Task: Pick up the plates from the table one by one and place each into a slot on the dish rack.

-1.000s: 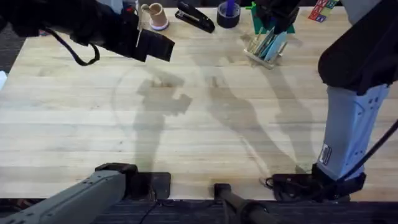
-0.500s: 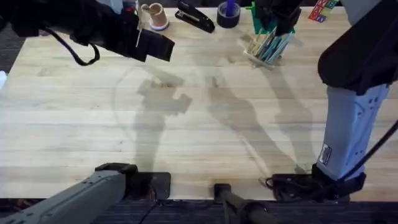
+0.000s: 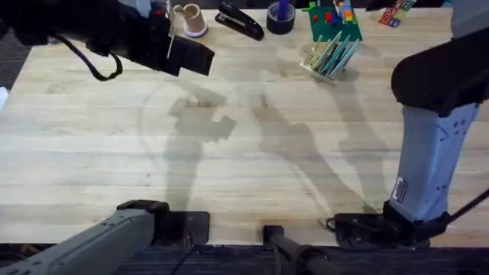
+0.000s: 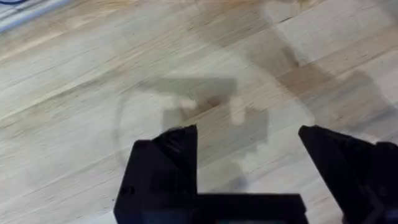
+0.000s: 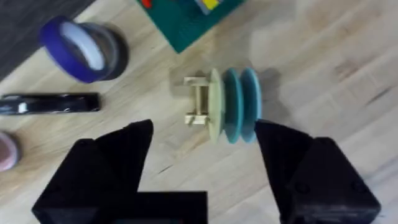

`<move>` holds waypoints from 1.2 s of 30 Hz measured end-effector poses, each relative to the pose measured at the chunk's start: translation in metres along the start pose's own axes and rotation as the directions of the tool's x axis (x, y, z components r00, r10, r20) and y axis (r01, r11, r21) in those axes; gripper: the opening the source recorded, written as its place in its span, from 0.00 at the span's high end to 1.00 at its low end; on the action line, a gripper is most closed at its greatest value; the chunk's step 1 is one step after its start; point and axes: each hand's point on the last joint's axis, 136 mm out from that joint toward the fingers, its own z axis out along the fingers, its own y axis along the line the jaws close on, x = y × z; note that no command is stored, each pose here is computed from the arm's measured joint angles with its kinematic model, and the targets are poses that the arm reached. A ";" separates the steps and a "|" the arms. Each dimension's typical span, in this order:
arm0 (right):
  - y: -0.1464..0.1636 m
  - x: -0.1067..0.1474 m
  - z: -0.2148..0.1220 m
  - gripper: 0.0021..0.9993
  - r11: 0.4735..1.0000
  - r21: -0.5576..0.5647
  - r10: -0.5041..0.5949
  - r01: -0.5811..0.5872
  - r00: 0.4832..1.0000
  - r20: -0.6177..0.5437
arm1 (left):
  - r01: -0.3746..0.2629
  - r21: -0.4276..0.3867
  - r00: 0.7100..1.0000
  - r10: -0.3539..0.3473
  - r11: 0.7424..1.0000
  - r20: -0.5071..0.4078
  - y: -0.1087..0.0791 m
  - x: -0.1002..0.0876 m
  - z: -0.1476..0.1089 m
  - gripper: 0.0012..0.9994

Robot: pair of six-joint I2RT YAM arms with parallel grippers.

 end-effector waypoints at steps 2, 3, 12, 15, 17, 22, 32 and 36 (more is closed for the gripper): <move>0.004 -0.003 -0.008 0.01 0.999 -0.034 -0.021 0.021 1.000 0.011 | 0.001 0.000 1.000 -0.001 1.000 -0.001 0.000 0.000 0.000 0.00; 0.006 -0.004 -0.011 0.01 0.998 -0.046 -0.030 0.031 0.999 0.015 | 0.001 0.000 1.000 -0.001 1.000 -0.001 0.000 0.000 0.000 0.00; 0.011 0.000 -0.040 0.01 0.973 -0.131 -0.186 0.189 0.982 0.035 | 0.001 0.000 1.000 -0.001 1.000 -0.001 0.000 0.000 0.000 0.01; 0.013 0.002 -0.049 0.01 0.955 -0.167 -0.243 0.246 0.969 0.039 | 0.005 0.000 1.000 -0.005 1.000 -0.001 0.000 0.000 0.000 0.01; 0.013 0.002 -0.054 0.01 0.943 -0.182 -0.276 0.280 0.960 0.047 | 0.006 0.000 1.000 -0.006 1.000 -0.001 0.000 0.000 0.000 0.01; 0.009 0.000 -0.073 0.01 0.913 -0.212 -0.339 0.350 0.937 0.085 | 0.009 0.000 1.000 -0.009 1.000 -0.001 0.000 0.000 0.000 0.01; -0.023 0.003 -0.132 0.01 0.876 -0.263 -0.374 0.403 0.914 0.157 | 0.009 0.000 1.000 -0.009 1.000 -0.001 0.000 0.000 0.000 0.00; -0.044 0.023 -0.127 0.01 0.873 -0.227 -0.424 0.432 0.902 0.086 | 0.009 0.000 1.000 -0.009 1.000 -0.001 0.000 0.000 0.000 0.01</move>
